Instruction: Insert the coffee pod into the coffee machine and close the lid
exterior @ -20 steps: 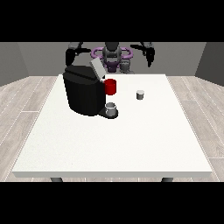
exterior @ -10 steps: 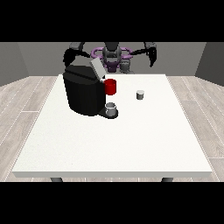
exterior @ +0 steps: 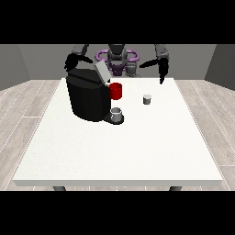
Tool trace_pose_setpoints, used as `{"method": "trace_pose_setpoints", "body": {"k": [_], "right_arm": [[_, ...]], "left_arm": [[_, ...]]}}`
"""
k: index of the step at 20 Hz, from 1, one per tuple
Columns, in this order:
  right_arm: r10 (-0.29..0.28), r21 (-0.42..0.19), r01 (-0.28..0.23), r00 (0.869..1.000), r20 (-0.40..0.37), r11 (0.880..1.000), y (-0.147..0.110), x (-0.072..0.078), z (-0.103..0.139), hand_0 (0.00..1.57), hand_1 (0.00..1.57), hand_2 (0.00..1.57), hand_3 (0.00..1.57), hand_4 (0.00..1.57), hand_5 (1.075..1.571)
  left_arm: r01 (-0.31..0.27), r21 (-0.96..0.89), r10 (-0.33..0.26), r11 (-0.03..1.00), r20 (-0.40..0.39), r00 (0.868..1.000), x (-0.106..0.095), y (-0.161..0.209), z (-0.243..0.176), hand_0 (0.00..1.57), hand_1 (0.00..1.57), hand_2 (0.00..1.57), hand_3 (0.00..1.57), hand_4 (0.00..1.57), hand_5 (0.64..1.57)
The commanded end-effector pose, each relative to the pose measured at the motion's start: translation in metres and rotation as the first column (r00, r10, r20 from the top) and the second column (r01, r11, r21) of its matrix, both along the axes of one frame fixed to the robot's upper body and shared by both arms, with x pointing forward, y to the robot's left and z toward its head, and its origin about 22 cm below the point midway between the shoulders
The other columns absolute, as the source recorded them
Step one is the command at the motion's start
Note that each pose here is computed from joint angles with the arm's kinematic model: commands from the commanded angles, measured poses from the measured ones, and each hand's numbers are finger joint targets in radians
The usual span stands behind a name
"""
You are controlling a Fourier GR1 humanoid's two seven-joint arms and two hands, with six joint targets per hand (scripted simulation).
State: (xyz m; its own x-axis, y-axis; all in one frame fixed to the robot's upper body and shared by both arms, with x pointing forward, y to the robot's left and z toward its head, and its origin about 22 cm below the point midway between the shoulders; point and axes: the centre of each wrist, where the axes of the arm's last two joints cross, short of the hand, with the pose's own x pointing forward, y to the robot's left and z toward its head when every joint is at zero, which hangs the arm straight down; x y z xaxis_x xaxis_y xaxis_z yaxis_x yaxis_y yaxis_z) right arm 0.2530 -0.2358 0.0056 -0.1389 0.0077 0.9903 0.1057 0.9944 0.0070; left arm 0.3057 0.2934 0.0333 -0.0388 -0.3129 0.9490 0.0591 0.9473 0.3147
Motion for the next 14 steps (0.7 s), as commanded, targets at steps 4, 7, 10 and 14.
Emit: {"method": "trace_pose_setpoints", "body": {"k": [4, 7, 10, 14], "right_arm": [[0.021, -0.003, -0.021, 1.000, 0.022, 1.000, 0.010, 0.022, 0.016, 0.00, 0.00, 0.00, 0.00, 0.33, 1.571], [0.006, 0.006, -0.006, 1.000, 0.018, 1.000, 0.030, 0.020, 0.022, 0.00, 0.00, 0.00, 0.00, 0.36, 1.571], [0.017, -0.006, -0.017, 1.000, -0.005, 1.000, 0.006, 0.034, 0.026, 0.00, 0.00, 0.00, 0.00, 0.37, 1.571], [-0.016, -0.047, 0.015, 1.000, -0.014, 0.999, 0.020, 0.038, 0.013, 0.00, 0.00, 0.00, 0.00, 0.41, 1.571]], "left_arm": [[-0.043, 0.048, 0.047, 0.998, -0.072, 0.996, 0.028, 0.010, -0.005, 0.00, 0.00, 0.00, 0.00, 0.00, 1.571], [-0.048, 0.081, 0.055, 0.996, -0.087, 0.995, 0.034, 0.013, -0.017, 0.00, 0.00, 0.00, 0.00, 0.00, 1.571], [-0.045, 0.106, 0.057, 0.993, -0.109, 0.992, 0.045, 0.019, -0.009, 0.00, 0.00, 0.00, 0.00, 0.00, 1.571], [-0.027, 0.195, 0.047, 0.980, -0.096, 0.994, 0.053, 0.009, -0.009, 0.00, 0.00, 0.00, 0.00, 0.00, 1.571]]}}
